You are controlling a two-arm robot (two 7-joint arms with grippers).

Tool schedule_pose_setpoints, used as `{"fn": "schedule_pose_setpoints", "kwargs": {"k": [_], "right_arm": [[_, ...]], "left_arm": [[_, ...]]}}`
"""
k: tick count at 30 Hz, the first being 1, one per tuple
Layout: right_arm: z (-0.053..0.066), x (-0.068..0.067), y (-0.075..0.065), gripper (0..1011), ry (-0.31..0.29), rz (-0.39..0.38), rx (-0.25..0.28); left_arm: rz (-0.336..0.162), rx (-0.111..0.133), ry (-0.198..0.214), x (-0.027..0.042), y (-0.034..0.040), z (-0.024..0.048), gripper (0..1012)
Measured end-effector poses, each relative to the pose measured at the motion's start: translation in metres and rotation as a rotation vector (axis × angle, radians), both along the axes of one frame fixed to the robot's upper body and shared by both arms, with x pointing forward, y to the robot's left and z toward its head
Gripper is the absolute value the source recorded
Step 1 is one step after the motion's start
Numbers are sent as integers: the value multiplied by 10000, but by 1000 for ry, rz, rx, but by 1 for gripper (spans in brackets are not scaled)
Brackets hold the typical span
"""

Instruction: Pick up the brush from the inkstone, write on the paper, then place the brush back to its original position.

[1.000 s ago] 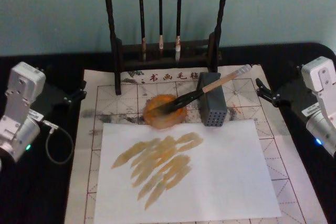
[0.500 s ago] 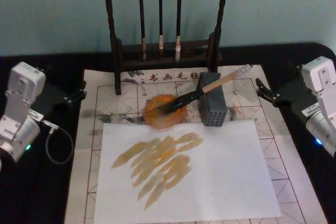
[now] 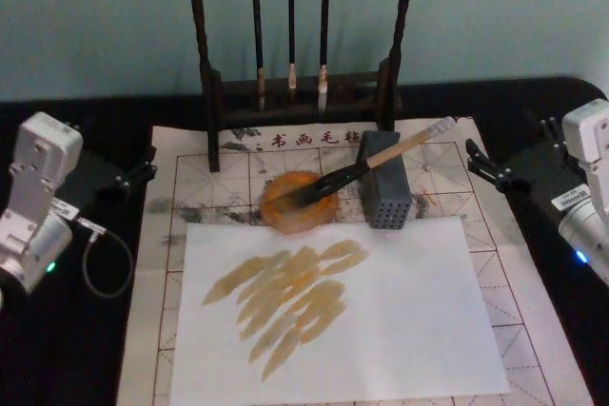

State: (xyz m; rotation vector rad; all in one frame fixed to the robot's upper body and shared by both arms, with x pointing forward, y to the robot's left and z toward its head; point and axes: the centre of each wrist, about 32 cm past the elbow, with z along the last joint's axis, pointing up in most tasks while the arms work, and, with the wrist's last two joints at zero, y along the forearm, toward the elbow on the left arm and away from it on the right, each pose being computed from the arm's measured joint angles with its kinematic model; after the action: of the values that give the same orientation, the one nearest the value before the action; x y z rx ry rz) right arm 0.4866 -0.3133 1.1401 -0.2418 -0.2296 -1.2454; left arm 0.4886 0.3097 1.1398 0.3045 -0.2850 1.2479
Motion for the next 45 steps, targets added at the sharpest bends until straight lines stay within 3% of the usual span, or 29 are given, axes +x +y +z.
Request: {"fn": "schedule_pose_setpoints", "kwargs": {"k": [14,31,40,45], "right_arm": [[38,-151,-80,1000,37,59,154],[-108,-77,79,1000,151,157,459],[-241,23,113,1000,208,172,691],[-295,60,141,1000,225,187,767]], "left_arm": [[0,0,0,0,0,0,1001],[0,0,0,0,0,0,1001],[0,0,0,0,0,0,1001],[0,0,0,0,0,0,1001]]}}
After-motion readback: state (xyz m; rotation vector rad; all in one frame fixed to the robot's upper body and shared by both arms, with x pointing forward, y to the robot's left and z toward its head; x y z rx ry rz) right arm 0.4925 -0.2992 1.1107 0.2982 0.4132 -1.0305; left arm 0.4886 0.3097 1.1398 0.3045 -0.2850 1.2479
